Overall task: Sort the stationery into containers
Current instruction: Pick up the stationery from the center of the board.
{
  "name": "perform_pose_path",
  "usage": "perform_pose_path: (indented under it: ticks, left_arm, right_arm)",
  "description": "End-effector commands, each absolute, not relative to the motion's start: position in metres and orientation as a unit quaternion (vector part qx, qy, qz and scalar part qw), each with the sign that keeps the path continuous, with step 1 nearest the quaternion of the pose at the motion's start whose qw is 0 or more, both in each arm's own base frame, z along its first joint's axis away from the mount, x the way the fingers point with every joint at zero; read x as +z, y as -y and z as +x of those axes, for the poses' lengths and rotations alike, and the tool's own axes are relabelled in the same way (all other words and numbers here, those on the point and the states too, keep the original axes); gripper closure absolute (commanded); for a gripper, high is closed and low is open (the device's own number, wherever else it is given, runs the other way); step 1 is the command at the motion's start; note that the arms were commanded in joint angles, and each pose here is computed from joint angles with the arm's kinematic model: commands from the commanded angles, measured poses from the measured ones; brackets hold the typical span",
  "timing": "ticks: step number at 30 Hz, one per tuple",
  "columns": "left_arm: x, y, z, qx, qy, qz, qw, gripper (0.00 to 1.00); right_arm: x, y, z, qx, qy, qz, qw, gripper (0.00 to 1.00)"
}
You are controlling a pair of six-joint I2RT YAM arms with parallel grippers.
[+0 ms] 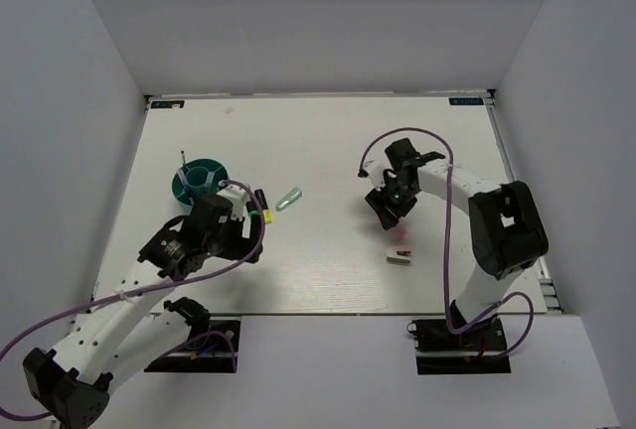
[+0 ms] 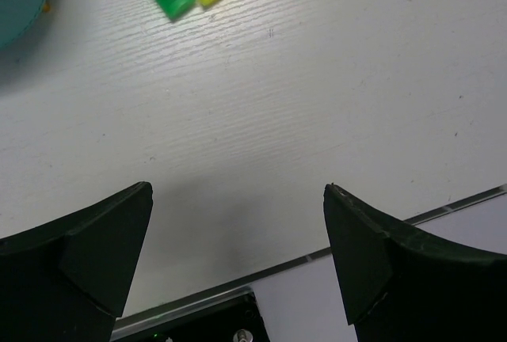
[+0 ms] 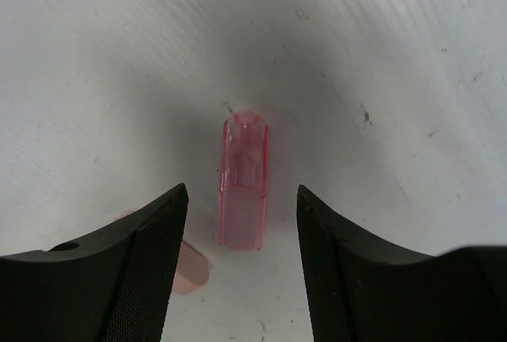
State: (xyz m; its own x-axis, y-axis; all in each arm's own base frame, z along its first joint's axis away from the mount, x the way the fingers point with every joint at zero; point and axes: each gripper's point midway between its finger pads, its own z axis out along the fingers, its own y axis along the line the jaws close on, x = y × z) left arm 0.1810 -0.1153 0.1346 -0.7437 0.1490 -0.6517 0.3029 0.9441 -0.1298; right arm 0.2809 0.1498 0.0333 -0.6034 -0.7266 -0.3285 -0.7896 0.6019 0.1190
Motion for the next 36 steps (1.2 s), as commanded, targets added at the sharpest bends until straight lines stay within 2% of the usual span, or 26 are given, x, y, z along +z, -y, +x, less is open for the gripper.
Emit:
perform_pose_path:
  ticks: [1, 6, 12, 16, 17, 19, 20, 21, 24, 25, 26, 27, 29, 31, 32, 36]
  left_arm:
    - [0.130, 0.116, 0.177, -0.124, -0.926, 0.125, 0.335, 0.01]
    - [0.130, 0.114, 0.174, -0.125, -0.925, 0.118, 0.339, 0.01]
    - [0.133, 0.110, 0.171, -0.126, -0.924, 0.110, 0.345, 0.01]
    - [0.133, 0.107, 0.169, -0.127, -0.921, 0.103, 0.354, 0.01]
    - [0.133, 0.106, 0.167, -0.129, -0.920, 0.100, 0.356, 0.01]
    - [0.136, 0.106, 0.166, -0.131, -0.918, 0.098, 0.361, 0.01]
    - [0.138, 0.104, 0.165, -0.131, -0.918, 0.096, 0.362, 0.01]
    - [0.139, 0.104, 0.164, -0.132, -0.918, 0.092, 0.362, 0.01]
    - [0.149, 0.101, 0.164, -0.135, -0.913, 0.078, 0.376, 0.01]
    - [0.156, 0.100, 0.166, -0.135, -0.909, 0.072, 0.387, 0.01]
    - [0.162, 0.096, 0.168, -0.129, -0.908, 0.055, 0.396, 0.01]
    - [0.165, 0.094, 0.169, -0.130, -0.905, 0.040, 0.402, 0.01]
    - [0.181, 0.082, 0.174, -0.116, -0.894, 0.004, 0.434, 0.01]
    - [0.191, 0.076, 0.176, -0.116, -0.884, -0.028, 0.451, 0.01]
    - [0.198, 0.071, 0.178, -0.110, -0.879, -0.042, 0.463, 0.01]
    - [0.214, 0.050, 0.183, -0.076, -0.864, -0.094, 0.489, 0.01]
  right_arm:
    - [0.031, -0.155, 0.301, 0.086, -0.876, -0.452, 0.146, 0.39]
    - [0.017, -0.155, 0.294, 0.068, -0.871, -0.469, 0.131, 0.39]
    - [-0.002, -0.144, 0.277, 0.038, -0.871, -0.480, 0.096, 0.52]
    - [-0.009, -0.139, 0.267, 0.036, -0.872, -0.481, 0.084, 0.69]
    - [-0.010, -0.139, 0.264, 0.040, -0.873, -0.480, 0.079, 0.79]
    - [-0.009, -0.140, 0.261, 0.048, -0.873, -0.481, 0.073, 0.87]
    - [-0.005, -0.144, 0.263, 0.055, -0.868, -0.488, 0.075, 0.97]
    - [-0.003, -0.146, 0.256, 0.066, -0.866, -0.492, 0.062, 1.00]
    - [0.025, -0.174, 0.277, 0.091, -0.844, -0.520, 0.095, 1.00]
    - [0.031, -0.175, 0.272, 0.094, -0.838, -0.532, 0.077, 1.00]
    - [0.061, -0.196, 0.299, 0.097, -0.823, -0.546, 0.126, 1.00]
    - [0.062, -0.207, 0.296, 0.109, -0.810, -0.564, 0.116, 1.00]
    - [0.109, -0.240, 0.319, 0.116, -0.785, -0.586, 0.164, 1.00]
    - [0.112, -0.268, 0.323, 0.137, -0.771, -0.600, 0.161, 1.00]
    - [0.158, -0.293, 0.342, 0.150, -0.754, -0.602, 0.216, 1.00]
    - [0.197, -0.371, 0.352, 0.223, -0.710, -0.608, 0.276, 1.00]
